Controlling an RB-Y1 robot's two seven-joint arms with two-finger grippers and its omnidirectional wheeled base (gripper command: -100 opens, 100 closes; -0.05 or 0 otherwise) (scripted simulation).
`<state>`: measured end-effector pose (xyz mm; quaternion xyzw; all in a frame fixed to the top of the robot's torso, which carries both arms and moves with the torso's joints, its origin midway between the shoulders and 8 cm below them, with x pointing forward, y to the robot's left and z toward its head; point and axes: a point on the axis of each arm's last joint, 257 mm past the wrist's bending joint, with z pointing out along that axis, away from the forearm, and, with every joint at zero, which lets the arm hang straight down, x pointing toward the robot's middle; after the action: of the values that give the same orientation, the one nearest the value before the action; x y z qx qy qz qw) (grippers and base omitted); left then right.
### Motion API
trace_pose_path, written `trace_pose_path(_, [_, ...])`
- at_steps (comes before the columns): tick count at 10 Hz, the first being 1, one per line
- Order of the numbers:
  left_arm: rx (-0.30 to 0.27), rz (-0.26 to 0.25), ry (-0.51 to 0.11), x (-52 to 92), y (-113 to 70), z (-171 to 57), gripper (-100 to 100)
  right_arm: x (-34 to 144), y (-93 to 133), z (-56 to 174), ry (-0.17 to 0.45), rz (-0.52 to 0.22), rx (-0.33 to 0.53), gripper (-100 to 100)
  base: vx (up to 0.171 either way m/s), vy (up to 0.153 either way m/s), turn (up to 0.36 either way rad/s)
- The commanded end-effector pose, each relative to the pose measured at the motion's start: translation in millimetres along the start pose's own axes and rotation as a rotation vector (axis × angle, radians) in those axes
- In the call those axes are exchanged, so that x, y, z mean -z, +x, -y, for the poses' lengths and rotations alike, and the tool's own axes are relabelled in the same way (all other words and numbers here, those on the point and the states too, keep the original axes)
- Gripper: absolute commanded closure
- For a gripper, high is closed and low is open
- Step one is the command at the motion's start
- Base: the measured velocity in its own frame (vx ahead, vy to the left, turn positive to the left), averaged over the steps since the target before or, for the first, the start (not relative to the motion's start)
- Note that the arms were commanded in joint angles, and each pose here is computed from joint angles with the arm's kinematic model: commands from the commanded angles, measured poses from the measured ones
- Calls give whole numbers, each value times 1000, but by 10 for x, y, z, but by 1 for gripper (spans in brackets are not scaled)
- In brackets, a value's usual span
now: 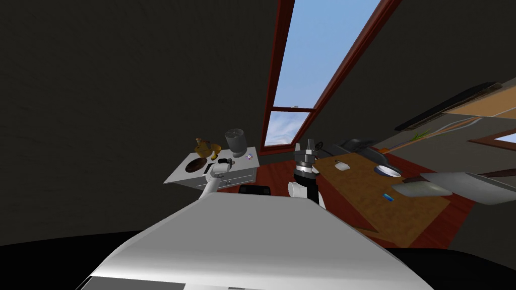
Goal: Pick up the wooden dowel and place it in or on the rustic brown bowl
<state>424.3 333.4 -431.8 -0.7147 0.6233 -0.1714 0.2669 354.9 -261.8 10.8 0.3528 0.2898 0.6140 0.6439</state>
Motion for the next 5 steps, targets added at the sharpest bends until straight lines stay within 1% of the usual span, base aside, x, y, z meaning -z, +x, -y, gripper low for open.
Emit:
trace_pose_path(1, [0, 0, 0, 0, 0, 0, 100, 0, 0, 0, 0, 0, 0, 0, -1, -14, 18])
trace_pose_path(2, [-1, -1, -2, 2, 3, -4, 0, 0, 0, 0, 0, 0, 0, 0, 0, 0, 0])
trace_pose_path(3, [-8, -1, 64, 86, 19, 378, 100, 0, 0, 0, 0, 0, 0, 0, -106, 34, 30])
trace_pose_path(4, [-10, -1, 85, 120, 30, 514, 100, -1, 0, -1, 0, 0, 0, 0, -232, 68, 8])
trace_pose_path(5, [-12, -1, 105, 157, 42, 649, 100, -1, 1, -1, 0, 0, 0, 0, -219, 128, -3])
